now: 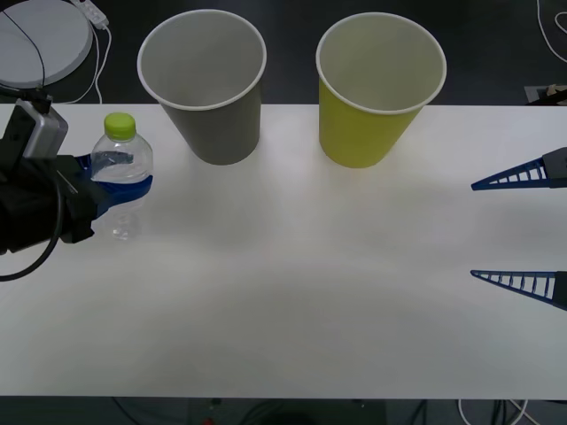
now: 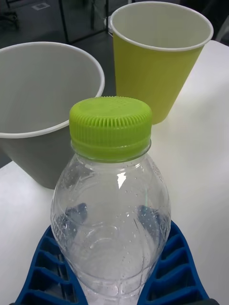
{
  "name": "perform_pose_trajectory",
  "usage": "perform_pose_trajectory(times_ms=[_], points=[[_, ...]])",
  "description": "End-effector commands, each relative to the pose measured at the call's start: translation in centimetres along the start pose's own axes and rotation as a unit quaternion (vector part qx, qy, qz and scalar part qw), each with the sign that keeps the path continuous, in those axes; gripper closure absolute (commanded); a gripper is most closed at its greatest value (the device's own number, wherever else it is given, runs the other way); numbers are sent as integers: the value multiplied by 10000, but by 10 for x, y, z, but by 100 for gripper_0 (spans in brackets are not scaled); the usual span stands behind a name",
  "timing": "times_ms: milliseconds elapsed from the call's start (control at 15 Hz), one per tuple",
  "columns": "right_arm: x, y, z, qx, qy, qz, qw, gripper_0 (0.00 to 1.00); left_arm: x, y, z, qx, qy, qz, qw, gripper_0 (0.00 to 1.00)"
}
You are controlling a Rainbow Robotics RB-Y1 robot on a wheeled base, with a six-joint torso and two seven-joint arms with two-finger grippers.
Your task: Put the can into the green bin and the plastic bottle into the gray bin
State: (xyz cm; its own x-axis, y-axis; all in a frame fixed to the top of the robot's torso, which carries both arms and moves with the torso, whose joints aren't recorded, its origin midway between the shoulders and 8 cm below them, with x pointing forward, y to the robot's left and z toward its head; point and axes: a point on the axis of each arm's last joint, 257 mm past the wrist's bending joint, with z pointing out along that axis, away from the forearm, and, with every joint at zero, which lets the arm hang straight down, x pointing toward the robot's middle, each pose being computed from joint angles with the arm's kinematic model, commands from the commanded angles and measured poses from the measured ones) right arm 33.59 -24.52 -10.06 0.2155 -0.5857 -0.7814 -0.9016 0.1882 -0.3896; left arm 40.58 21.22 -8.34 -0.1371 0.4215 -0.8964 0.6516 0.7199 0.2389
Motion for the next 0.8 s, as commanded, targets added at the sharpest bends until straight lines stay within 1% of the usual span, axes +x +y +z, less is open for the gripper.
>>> perform_pose_trajectory(times_ms=[67, 333, 467, 600, 667, 733, 800], points=[[0, 0, 0, 0, 0, 0, 10000, 0, -4, 6, -16, -107, 100, 45, 9999, 100], [0, 0, 0, 0, 0, 0, 10000, 0, -13, 20, -32, -213, 263, 209, 9992, 100], [0, 0, 0, 0, 0, 0, 10000, 0, -23, 27, -36, -252, 327, 163, 9990, 100], [0, 0, 0, 0, 0, 0, 10000, 0, -32, 33, -40, -301, 454, 189, 9983, 100], [0, 0, 0, 0, 0, 0, 10000, 0, -39, 37, -42, -322, 515, 254, 9978, 100], [0, 0, 0, 0, 0, 0, 10000, 0, -43, 41, -43, -329, 574, 271, 9974, 100], [0, 0, 0, 0, 0, 0, 10000, 0, -47, 48, -45, -350, 662, 380, 9965, 100]])
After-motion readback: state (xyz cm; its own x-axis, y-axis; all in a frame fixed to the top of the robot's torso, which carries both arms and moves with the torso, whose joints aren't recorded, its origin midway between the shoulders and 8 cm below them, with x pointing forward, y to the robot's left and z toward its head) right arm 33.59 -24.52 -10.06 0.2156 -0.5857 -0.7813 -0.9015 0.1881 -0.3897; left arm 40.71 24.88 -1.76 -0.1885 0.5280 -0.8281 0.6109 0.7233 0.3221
